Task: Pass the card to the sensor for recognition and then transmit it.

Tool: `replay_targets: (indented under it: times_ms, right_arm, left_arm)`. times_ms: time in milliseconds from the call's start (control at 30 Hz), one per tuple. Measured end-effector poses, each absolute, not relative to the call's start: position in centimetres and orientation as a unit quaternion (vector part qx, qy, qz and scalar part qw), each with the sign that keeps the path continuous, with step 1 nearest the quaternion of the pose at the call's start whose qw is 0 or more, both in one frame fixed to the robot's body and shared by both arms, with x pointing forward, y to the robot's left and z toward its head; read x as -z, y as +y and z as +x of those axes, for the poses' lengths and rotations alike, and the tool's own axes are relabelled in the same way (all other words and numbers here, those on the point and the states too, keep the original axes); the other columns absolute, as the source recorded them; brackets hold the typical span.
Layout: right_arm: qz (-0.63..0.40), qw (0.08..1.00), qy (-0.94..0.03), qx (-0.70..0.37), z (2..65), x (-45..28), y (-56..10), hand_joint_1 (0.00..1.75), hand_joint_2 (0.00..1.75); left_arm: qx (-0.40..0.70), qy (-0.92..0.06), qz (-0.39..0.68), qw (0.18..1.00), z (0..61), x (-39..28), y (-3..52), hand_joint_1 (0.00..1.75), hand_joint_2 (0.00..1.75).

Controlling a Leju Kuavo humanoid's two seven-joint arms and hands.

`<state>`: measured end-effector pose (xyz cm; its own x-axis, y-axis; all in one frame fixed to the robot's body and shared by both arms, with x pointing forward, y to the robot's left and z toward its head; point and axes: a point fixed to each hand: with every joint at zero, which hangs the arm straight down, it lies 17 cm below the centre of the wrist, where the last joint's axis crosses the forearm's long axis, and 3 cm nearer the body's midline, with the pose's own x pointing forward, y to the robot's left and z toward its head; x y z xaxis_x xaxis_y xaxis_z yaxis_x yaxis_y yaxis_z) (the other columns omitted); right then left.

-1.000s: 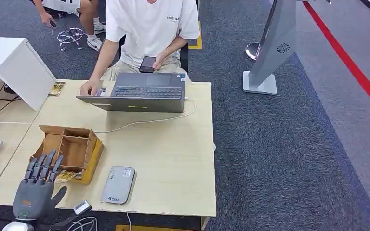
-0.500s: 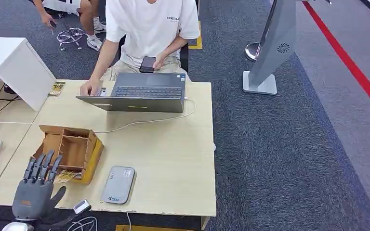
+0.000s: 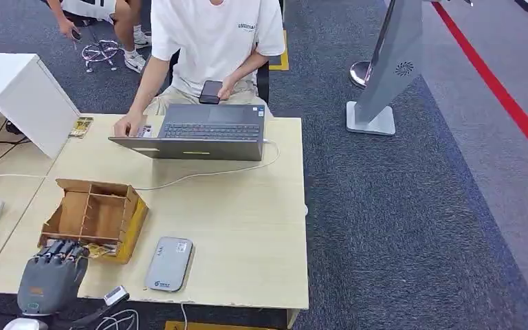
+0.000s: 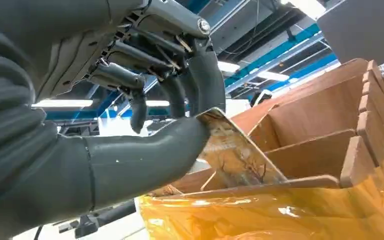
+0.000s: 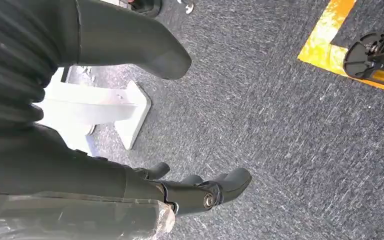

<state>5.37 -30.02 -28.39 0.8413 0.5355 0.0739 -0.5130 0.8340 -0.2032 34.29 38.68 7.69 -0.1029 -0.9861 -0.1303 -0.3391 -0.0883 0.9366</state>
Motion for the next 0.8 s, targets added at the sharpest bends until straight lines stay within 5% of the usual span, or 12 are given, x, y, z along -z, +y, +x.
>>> replay_targets:
  times_ms: [800]
  right_arm:
    - [-0.093,0.958,-0.060,-0.266,5.3,28.4,-30.3,0.00,1.75]
  left_arm:
    - [0.415,-0.557,0.604,0.392,34.1,-8.5,39.2,1.75,1.75]
